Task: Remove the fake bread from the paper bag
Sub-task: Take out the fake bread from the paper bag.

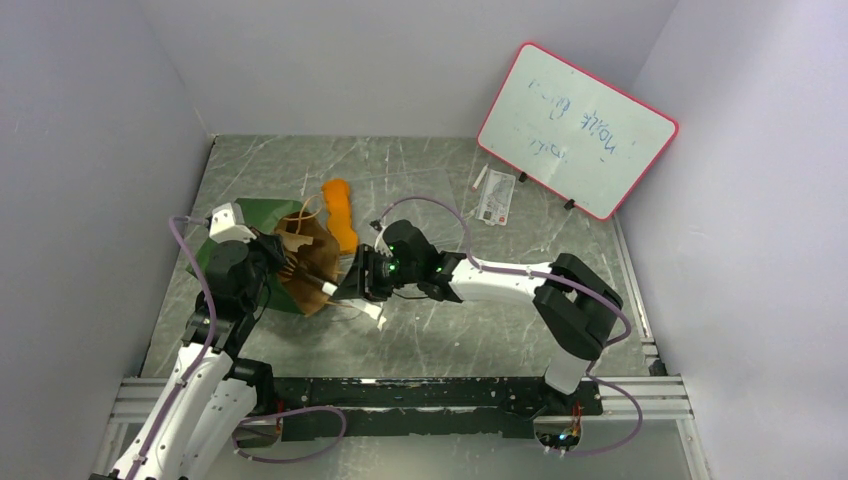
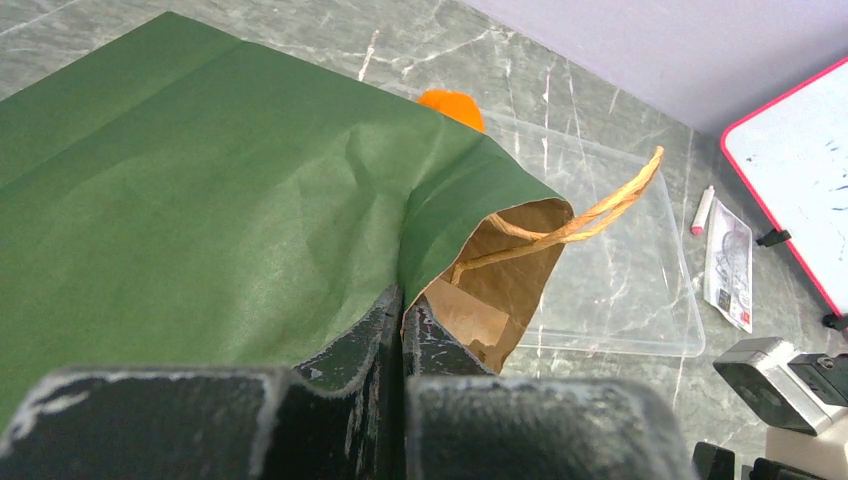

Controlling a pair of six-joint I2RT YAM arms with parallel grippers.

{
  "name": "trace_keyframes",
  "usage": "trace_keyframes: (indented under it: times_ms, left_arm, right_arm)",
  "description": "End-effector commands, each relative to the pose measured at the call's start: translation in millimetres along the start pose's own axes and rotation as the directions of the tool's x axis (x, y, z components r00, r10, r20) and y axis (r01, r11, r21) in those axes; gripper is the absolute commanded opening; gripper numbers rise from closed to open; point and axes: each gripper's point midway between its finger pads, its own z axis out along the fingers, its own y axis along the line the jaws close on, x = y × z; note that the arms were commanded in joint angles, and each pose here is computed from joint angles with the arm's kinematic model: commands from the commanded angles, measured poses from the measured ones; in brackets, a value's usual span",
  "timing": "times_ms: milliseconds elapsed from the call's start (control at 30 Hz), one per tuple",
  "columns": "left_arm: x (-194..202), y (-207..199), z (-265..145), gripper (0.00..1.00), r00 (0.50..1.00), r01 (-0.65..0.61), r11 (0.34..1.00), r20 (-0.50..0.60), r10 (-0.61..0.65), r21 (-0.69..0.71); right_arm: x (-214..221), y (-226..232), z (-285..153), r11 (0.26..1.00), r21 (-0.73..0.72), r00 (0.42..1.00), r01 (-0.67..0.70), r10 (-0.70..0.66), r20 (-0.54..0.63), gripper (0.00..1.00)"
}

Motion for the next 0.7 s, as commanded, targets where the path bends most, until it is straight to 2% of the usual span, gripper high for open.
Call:
trace_keyframes:
  times_ms: [0,667]
  left_arm:
    - [-10.0,-11.2,-1.1,0.07,1.0,0.01,0.999,0.026,-0.012,0.048]
    - [-3.1,-14.1,-5.6,0.07,1.0,0.028,0.997,0.002,-0.029,0.075]
  right_arm:
    - [-3.6,10.6,2.0,0.999,-0.029,1.0,0.028,-0.028,-0.008,0.48]
    - [-3.9,-4.4,29.3,0.999,0.001,0.999,0.034,-0.034,-0.042,0.48]
